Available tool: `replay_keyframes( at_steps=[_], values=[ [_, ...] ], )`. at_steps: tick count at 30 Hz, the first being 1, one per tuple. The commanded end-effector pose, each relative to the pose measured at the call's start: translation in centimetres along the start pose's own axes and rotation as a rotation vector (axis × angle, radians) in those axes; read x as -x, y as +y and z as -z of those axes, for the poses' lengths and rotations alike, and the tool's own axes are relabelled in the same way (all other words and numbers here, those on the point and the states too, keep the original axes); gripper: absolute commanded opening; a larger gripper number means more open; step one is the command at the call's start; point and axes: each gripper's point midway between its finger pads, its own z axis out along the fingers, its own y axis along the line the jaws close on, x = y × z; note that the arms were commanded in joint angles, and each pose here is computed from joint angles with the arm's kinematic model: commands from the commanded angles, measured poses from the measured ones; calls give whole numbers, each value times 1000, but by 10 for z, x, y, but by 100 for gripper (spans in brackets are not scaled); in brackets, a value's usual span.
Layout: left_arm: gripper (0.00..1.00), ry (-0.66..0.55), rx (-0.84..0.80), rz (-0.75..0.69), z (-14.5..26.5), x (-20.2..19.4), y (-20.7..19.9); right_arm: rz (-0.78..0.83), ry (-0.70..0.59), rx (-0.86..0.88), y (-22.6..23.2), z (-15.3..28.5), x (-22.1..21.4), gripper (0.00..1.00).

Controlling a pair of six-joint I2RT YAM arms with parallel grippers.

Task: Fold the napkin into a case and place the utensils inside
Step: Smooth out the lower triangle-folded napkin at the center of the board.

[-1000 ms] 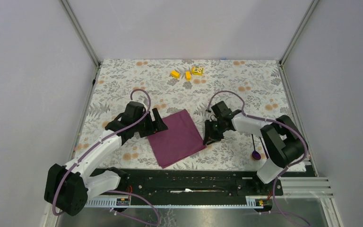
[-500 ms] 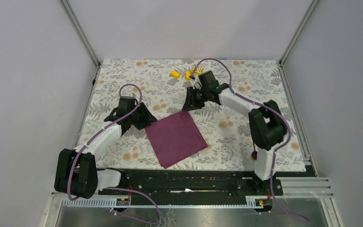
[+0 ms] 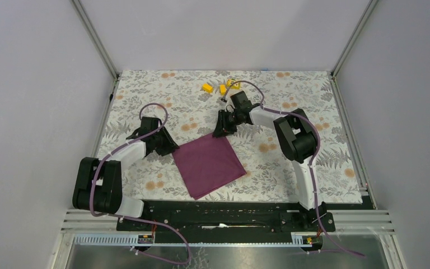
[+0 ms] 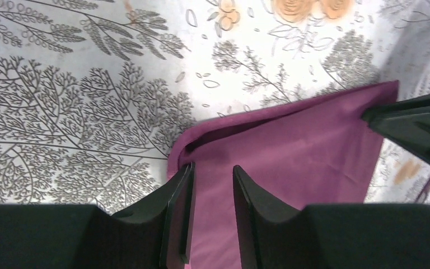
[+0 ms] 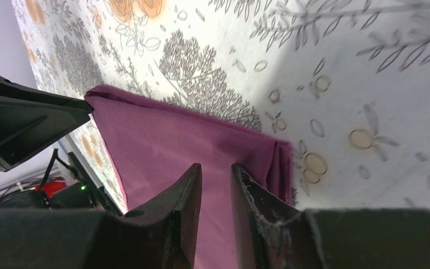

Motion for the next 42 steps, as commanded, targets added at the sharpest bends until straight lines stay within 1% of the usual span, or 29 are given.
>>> replay_keyframes(
  at_steps=[1,2,4,5,7,9,11,13,15,18,20,23,27,28,30,31,34,37,39,40,42],
  values=[
    [35,-60,60,-22,-10,15,15,93,-17,-101,-25,3,15,35],
    [35,-59,54,-22,-11,15,13,101,-9,-118,-26,7,12,37],
    [35,-53,33,-26,-9,15,7,117,-22,-131,-11,26,11,45],
    [36,-55,24,-31,-7,15,4,126,-32,-132,-2,38,9,51],
    [37,-62,4,-38,1,16,-3,143,-38,-107,20,59,-2,58],
    [42,-70,-27,-44,12,17,-12,142,-16,-61,37,73,-23,62],
    [48,-70,-56,-55,22,16,-21,119,31,-11,45,80,-50,63],
    [52,-72,-78,-69,29,14,-28,77,78,27,46,82,-78,61],
    [55,-71,-103,-74,36,13,-35,50,102,42,42,85,-99,58],
    [59,-56,-145,-78,42,10,-43,22,110,11,27,88,-120,48],
    [61,-43,-164,-78,44,7,-47,3,121,-25,13,85,-131,44],
    [63,-25,-190,-84,45,2,-52,-36,114,-119,-18,81,-140,39],
    [66,-17,-213,-92,48,-3,-56,-58,62,-376,-76,95,-139,39],
    [67,-8,-227,-89,50,-6,-58,-37,44,-510,-100,105,-131,42],
    [68,0,-244,-85,50,-10,-60,-14,21,-597,-112,112,-121,46],
    [68,3,-248,-81,50,-12,-60,-1,4,-631,-114,116,-113,48],
    [69,6,-254,-83,50,-14,-62,45,-50,-656,-106,126,-89,53],
    [70,-5,-249,-91,53,-11,-62,92,-68,-632,-87,136,-73,58],
    [72,-21,-239,-99,56,-8,-62,135,-65,-560,-60,139,-73,63],
    [73,-31,-232,-103,58,-6,-61,177,-67,-528,-42,141,-75,66],
    [76,-55,-217,-107,61,-2,-60,326,-61,-476,-6,140,-86,78]
  ],
)
